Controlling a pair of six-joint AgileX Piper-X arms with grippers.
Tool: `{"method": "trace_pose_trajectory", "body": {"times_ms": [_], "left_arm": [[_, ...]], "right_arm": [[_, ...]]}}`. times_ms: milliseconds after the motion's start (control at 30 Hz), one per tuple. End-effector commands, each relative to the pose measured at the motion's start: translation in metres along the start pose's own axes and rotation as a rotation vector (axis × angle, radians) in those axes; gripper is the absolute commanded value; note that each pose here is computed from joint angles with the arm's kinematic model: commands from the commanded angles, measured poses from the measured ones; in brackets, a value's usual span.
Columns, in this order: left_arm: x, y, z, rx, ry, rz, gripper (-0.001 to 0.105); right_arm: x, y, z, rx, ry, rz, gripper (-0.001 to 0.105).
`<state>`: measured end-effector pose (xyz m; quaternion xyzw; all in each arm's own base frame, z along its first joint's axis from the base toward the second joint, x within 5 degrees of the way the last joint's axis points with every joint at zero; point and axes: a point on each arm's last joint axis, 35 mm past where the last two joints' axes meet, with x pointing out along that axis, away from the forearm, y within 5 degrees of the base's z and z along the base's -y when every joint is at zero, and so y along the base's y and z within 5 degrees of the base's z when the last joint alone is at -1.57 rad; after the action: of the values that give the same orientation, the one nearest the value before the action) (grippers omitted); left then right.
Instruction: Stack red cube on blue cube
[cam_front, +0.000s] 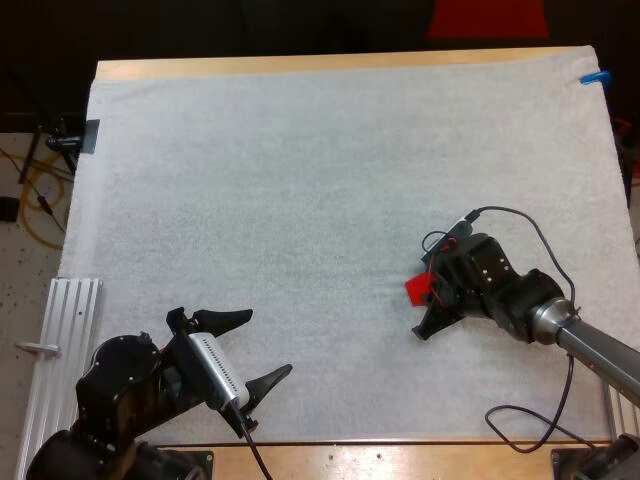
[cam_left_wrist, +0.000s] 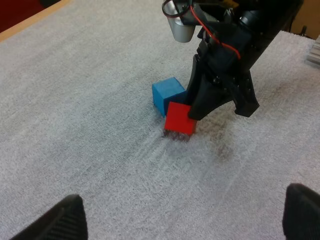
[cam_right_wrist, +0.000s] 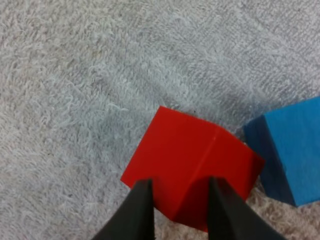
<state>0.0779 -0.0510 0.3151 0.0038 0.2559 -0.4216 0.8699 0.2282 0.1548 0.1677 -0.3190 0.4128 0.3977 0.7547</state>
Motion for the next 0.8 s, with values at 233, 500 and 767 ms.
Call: {"method": "trace_pose_trajectory", "body": {"times_ms": [233,500,767], "left_arm": [[-0.0014,-0.0008,0.0025,0.013,-0.009,0.003,0.076],[-0.0014,-0.0008,0.0025,0.013,-0.009,0.003,0.076],[-0.0014,-0.0008,0.0025,0.013,-0.009,0.003,0.076]], "right_arm": [[-0.0033,0.0004,0.0002,0.004,0.000,-0.001,0.020],[-0.0042,0.0018,-0.0022,0.048,0.022,0.010,0.046],[-0.0043,0.0023,-0.0026,0.048,0.023,0.018,0.055]]}}
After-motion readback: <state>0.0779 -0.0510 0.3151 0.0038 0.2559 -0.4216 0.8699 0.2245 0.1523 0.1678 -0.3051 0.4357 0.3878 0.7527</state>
